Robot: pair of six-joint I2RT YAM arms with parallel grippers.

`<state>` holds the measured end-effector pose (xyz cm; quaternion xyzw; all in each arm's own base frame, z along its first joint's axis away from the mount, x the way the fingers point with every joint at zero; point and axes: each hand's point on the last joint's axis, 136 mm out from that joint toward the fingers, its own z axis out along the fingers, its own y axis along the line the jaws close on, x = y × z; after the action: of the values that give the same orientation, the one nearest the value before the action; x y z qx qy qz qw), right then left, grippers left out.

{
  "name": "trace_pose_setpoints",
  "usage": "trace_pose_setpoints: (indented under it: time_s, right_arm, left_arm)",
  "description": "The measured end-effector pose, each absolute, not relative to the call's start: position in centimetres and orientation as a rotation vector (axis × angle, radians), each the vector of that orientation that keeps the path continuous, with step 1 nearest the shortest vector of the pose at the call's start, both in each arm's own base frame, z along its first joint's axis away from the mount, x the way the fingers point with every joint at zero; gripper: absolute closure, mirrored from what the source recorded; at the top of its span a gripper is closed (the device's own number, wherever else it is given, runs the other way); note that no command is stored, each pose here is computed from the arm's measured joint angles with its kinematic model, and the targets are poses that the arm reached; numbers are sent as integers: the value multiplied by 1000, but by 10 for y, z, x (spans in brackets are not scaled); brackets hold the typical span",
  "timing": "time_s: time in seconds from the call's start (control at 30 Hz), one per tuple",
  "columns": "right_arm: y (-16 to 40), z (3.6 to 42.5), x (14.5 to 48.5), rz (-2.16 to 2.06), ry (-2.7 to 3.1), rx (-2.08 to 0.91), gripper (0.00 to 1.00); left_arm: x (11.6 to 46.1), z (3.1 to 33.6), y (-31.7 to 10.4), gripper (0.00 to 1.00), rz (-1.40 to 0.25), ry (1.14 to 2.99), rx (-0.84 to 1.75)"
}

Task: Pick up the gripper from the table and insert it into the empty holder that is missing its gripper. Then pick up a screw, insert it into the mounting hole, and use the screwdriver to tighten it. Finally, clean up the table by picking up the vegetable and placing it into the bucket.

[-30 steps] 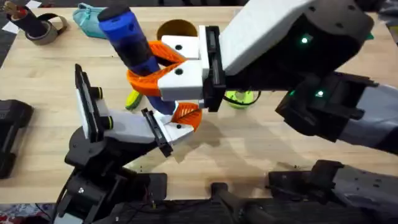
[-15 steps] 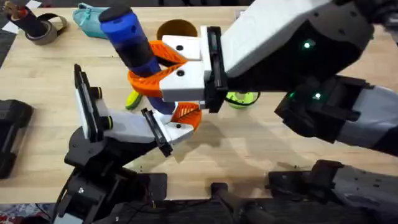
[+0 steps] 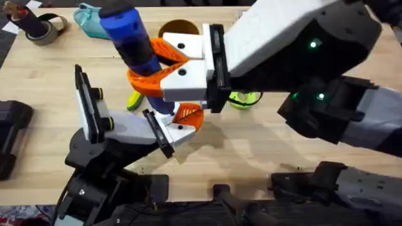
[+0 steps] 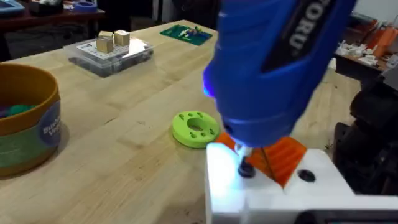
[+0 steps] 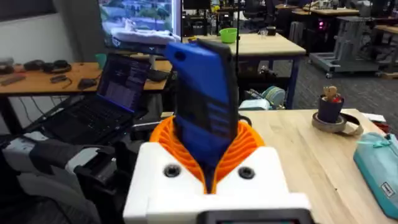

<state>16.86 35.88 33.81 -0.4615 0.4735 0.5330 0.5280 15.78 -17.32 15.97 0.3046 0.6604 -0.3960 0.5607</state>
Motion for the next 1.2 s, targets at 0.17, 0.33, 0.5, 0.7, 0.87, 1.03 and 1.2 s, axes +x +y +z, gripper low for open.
trace_pose_setpoints:
  time_s: [0.17, 0.33, 0.5, 0.7, 0.87, 1.03, 1.2]
  right_arm:
    - [359, 340, 169, 1272, 1127, -1101, 970]
    - [359, 340, 169, 1272, 1128, -1101, 970]
    - [356, 339, 174, 1261, 1139, -1092, 971]
    - [353, 336, 182, 1248, 1166, -1077, 972]
    - [354, 333, 182, 1264, 1195, -1072, 972]
    - [354, 332, 182, 1276, 1211, -1066, 971]
    - [353, 337, 182, 1277, 1188, -1059, 970]
  left_arm:
    - [158, 160, -173, 990, -933, 1556, 718]
    - [158, 160, -173, 990, -933, 1556, 718]
    - [158, 160, -173, 990, -933, 1556, 718]
    - [158, 160, -173, 990, -933, 1556, 718]
    - [158, 160, -173, 990, -933, 1556, 718]
    - [158, 160, -173, 990, -933, 1556, 718]
    - [158, 160, -173, 990, -933, 1556, 718]
